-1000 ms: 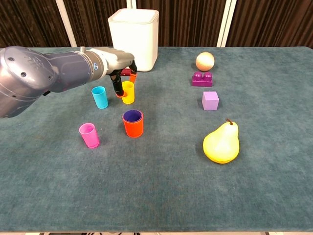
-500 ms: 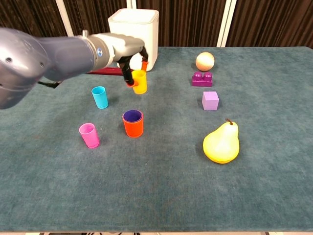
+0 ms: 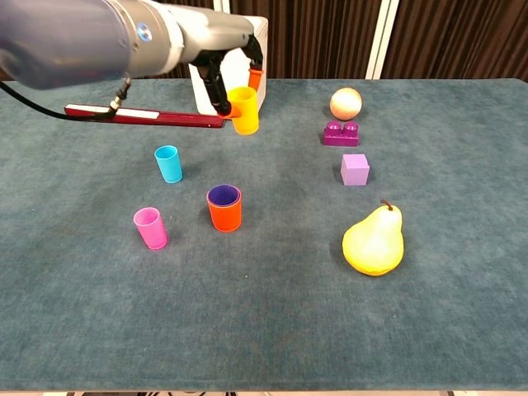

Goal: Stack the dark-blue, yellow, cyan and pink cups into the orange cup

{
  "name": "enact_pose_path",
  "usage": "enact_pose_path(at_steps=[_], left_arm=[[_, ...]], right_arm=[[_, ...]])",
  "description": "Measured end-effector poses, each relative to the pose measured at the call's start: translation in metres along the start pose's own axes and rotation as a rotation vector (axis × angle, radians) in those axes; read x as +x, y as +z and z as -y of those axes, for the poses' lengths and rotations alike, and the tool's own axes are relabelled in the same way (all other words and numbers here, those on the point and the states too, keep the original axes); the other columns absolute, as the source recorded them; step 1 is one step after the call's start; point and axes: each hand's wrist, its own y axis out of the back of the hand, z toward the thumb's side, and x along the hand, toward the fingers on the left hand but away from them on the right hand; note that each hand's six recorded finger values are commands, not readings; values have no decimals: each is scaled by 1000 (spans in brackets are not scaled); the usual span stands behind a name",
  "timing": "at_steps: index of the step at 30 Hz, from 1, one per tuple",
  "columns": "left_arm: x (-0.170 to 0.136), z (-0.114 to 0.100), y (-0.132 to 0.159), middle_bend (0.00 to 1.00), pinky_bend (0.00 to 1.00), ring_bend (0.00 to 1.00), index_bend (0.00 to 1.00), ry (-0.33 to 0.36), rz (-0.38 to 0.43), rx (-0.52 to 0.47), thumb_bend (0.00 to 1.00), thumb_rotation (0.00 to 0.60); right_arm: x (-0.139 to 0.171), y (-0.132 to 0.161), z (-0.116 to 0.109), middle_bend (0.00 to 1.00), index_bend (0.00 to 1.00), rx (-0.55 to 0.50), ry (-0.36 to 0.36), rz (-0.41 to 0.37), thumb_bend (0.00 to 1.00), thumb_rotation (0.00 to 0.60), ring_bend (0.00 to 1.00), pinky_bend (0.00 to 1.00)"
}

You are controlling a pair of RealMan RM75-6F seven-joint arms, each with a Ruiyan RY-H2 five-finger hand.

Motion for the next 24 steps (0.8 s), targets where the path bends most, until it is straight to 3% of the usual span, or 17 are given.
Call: enact_pose_path(at_steps=[9,24], left_arm=[[-24,-5,-4,113,0,0,471,-63,17,-64,307,600],[-35,17,-3,113,0,0,469,-137,46,-32,307,600]], right_arm=[[2,3,-4,0,36,-12,-12,-12,424,600,58,0],[4,5,-9,0,36,-25,-26,-18,424,600,58,0]])
